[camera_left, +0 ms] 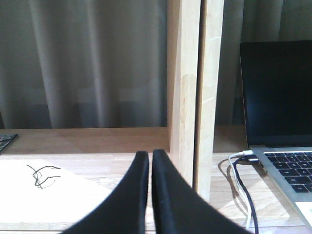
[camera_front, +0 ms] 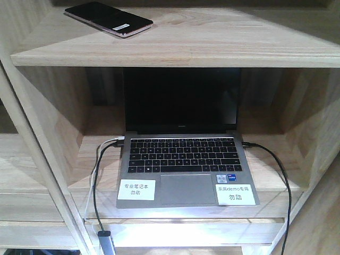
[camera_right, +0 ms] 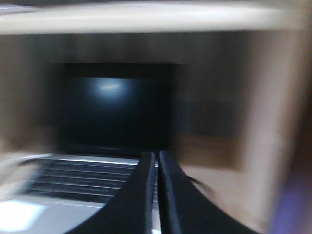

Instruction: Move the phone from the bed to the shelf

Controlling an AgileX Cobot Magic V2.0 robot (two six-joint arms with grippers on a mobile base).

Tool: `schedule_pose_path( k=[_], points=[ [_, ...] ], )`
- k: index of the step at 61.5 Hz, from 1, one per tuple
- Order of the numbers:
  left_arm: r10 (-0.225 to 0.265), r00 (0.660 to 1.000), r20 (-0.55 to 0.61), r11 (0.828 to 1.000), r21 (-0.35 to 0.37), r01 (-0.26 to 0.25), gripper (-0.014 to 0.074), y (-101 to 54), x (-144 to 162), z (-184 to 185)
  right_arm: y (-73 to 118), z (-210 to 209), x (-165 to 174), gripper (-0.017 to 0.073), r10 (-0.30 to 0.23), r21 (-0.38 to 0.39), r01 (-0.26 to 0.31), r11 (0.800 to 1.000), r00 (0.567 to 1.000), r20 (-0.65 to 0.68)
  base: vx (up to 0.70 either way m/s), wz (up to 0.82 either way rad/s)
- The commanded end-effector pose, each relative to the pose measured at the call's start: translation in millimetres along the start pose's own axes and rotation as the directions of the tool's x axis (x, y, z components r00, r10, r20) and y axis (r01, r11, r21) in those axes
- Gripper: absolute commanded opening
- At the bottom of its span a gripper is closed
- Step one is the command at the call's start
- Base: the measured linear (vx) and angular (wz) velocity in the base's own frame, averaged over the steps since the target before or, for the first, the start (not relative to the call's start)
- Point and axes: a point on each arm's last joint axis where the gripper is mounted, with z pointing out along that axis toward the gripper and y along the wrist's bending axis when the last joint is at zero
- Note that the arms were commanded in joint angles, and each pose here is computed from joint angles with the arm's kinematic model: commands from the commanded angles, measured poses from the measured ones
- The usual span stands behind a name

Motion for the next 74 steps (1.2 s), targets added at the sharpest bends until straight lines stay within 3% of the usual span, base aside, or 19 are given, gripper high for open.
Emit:
schedule_pose_path(
  k=[1,13,26,43,74],
  points=[
    [-0.018,0.995,0.103,1.000,-0.005,0.019,0.0001,0.6,-15,-2,-5.5,-5,4,-0.0006,-0.005,0.083,-0.004,0.997,0.995,0.100,0.00,0.00],
    [-0.018,0.995,0.103,1.000,-0.005,0.019,0.0001,0.6,-15,-2,-10.3,-6,37,-0.0006,-0.017,0.146,-0.003,0.989,0.991,0.131,0.00,0.00],
    [-0.018,0.995,0.103,1.000,-0.005,0.019,0.0001,0.6,-15,-2,-16.8,4,72,-0.0006,-0.035,0.174,-0.010,0.985,0.967,0.253,0.00,0.00],
    [-0.018,0.995,0.103,1.000,-0.005,0.019,0.0001,0.6,-15,-2,-16.5,4,72,-0.0006,-0.086,0.185,0.043,0.982,0.969,0.232,0.00,0.00],
    [-0.018,0.995,0.103,1.000,-0.005,0.019,0.0001,0.6,-15,-2,-16.5,4,72,-0.0006,-0.086,0.184,0.043,0.982,0.969,0.231,0.00,0.00]
  ],
)
